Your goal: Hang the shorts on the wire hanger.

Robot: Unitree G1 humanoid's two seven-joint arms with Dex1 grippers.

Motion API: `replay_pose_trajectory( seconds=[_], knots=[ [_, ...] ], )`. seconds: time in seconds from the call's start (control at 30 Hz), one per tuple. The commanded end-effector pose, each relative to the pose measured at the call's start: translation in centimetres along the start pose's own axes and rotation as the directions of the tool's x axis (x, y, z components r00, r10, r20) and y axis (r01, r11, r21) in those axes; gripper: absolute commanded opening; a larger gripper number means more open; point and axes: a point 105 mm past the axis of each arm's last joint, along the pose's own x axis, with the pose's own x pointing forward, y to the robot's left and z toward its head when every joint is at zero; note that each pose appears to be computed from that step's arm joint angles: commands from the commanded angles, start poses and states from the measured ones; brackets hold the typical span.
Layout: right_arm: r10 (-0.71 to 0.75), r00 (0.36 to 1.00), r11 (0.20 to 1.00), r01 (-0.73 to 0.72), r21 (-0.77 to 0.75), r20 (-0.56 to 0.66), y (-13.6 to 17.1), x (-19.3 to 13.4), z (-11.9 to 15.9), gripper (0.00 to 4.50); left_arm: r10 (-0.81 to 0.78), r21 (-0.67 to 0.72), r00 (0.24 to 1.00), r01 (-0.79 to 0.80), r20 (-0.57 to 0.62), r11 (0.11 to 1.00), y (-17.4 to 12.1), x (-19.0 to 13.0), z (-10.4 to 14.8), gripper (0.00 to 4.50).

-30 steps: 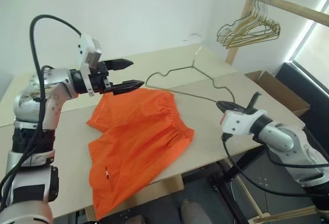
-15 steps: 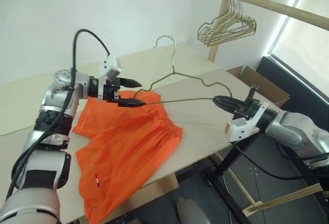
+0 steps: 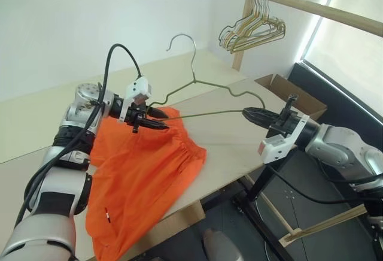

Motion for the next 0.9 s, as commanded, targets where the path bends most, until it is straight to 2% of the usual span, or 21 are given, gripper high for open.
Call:
replay_pose_trajectory(
  seconds=[0.03, 0.1, 0.27, 0.3, 0.43, 0.53, 0.57, 0.63, 0.7, 0.77, 0.87, 0.9],
  knots=[
    [-0.073, 0.997, 0.996, 0.073, -0.049, 0.001, -2.2, -0.1, -0.3, 0.0, 0.023, 0.048, 0.999, -0.024, 0.037, 0.999, 0.5, -0.8, 1.7, 0.72],
    [-0.07, 0.998, 0.996, 0.07, -0.055, 0.005, -2.2, -0.1, -0.4, 0.0, 0.023, 0.046, 0.999, -0.025, 0.04, 0.999, 0.4, -0.8, 1.8, 0.09],
    [-0.057, 0.998, 0.997, 0.058, -0.051, 0.025, -2.1, 0.2, -0.3, 0.0, 0.033, 0.068, 0.999, -0.035, 0.032, 0.997, 0.2, -1.0, 1.7, 0.04],
    [-0.04, 0.999, 0.999, 0.041, -0.033, 0.036, -1.9, 0.2, -0.1, 0.58, 0.04, 0.062, 0.999, -0.042, 0.037, 0.997, 0.3, -1.0, 1.7, 0.0],
    [0.062, 0.991, 0.996, -0.069, 0.058, 0.118, -1.0, -0.2, 1.2, 1.78, 0.088, 0.052, 0.995, -0.09, 0.038, 0.995, 0.6, -1.4, 1.6, 0.0],
    [0.083, 0.98, 0.985, -0.109, 0.137, 0.179, -1.2, -0.3, 2.3, 2.89, 0.136, 0.082, 0.991, -0.134, -0.013, 0.988, 1.1, -1.7, 1.0, 0.0],
    [0.087, 0.979, 0.969, -0.126, 0.212, 0.182, -1.6, -0.2, 2.5, 3.21, 0.137, 0.112, 0.99, -0.131, -0.043, 0.985, 1.0, -2.0, 0.7, 0.0],
    [0.104, 0.976, 0.928, -0.164, 0.334, 0.19, -2.1, -0.2, 2.7, 3.9, 0.132, 0.169, 0.988, -0.117, -0.08, 0.979, 0.7, -2.4, 0.5, 0.0],
    [0.175, 0.971, 0.82, -0.236, 0.521, 0.163, -3.0, -0.2, 2.0, 4.47, 0.131, 0.265, 0.98, -0.088, -0.149, 0.96, 0.3, -3.3, 0.0, 0.0],
    [0.295, 0.943, 0.661, -0.319, 0.679, 0.156, -3.2, -0.4, 1.2, 4.47, 0.121, 0.316, 0.974, -0.056, -0.19, 0.947, -0.1, -4.0, -0.2, 0.0],
    [0.423, 0.893, 0.511, -0.376, 0.773, 0.155, -3.0, -0.2, 0.3, 4.47, 0.114, 0.339, 0.974, -0.043, -0.195, 0.94, -0.6, -4.2, -0.2, 0.0],
    [0.444, 0.883, 0.483, -0.378, 0.79, 0.151, -3.1, 0.0, 0.0, 4.47, 0.112, 0.341, 0.975, -0.041, -0.193, 0.939, -0.8, -4.2, -0.1, 0.0]
  ],
)
